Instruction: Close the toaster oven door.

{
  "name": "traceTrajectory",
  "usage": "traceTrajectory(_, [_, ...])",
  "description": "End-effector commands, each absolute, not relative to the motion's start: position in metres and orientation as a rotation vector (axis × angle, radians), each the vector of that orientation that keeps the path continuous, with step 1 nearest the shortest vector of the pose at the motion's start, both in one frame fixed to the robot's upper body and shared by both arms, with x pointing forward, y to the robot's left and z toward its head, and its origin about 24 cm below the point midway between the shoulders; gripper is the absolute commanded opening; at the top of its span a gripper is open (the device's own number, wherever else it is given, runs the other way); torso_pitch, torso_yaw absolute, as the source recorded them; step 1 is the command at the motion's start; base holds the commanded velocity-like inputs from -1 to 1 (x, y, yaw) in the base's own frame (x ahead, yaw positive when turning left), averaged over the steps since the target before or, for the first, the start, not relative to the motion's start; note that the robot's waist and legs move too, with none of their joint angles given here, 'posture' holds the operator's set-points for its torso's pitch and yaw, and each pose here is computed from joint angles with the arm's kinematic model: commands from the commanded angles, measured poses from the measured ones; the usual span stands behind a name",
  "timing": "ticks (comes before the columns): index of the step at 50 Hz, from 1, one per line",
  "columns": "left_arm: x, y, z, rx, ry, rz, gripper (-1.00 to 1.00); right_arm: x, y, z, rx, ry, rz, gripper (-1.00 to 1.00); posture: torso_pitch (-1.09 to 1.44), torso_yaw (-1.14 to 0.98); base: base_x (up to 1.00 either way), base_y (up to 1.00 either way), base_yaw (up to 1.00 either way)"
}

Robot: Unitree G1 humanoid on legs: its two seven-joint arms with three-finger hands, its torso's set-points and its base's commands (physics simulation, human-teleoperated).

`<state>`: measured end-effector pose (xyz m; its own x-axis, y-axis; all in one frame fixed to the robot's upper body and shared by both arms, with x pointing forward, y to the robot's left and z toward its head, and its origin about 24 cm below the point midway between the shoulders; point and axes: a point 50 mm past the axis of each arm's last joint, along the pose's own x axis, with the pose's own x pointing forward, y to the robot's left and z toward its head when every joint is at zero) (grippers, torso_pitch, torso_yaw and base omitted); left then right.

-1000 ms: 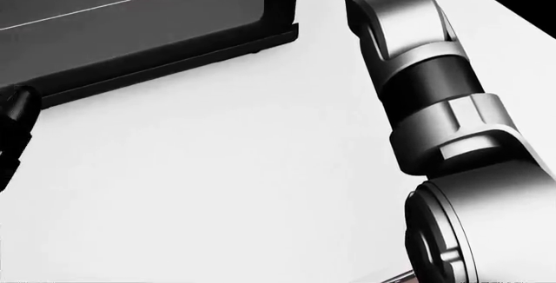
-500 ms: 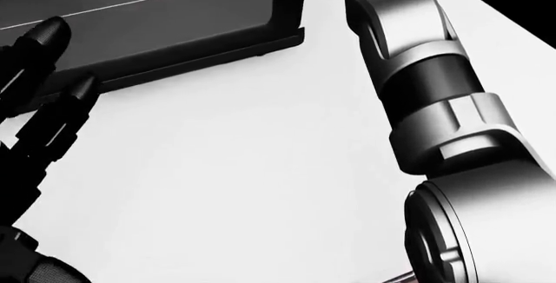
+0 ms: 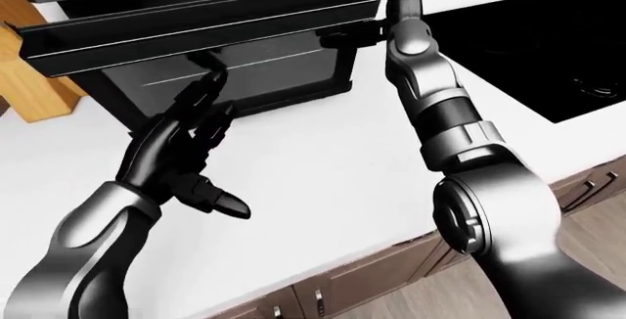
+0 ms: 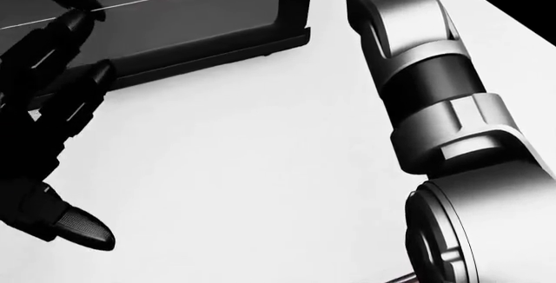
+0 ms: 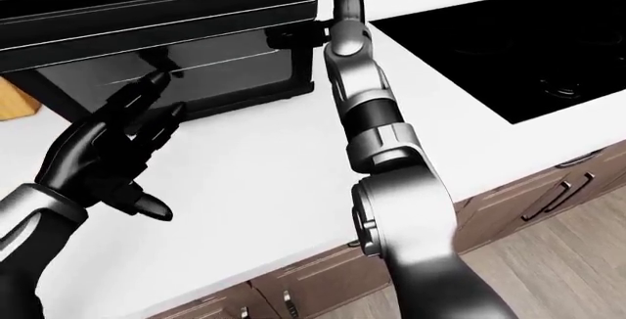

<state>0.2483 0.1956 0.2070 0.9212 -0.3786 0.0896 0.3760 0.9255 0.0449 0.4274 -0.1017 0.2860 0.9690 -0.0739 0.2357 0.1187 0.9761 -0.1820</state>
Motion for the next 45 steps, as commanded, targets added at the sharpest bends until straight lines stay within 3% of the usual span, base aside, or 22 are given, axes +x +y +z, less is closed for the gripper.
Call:
traceTrajectory(1, [0.248, 0.196, 0.223, 0.058, -0.181, -0.382, 1.00, 0.420, -0.095, 0.321, -0.177, -0.364, -0.088, 1.00, 0.00, 0.00, 0.00, 0.00, 0.00])
traceTrajectory(45, [0.308, 0.210, 0.239, 0.107, -0.175, -0.303, 1.00, 0.420, -0.098, 0.323, -0.174, -0.372, -0.098, 1.00, 0.00, 0.00, 0.00, 0.00, 0.00])
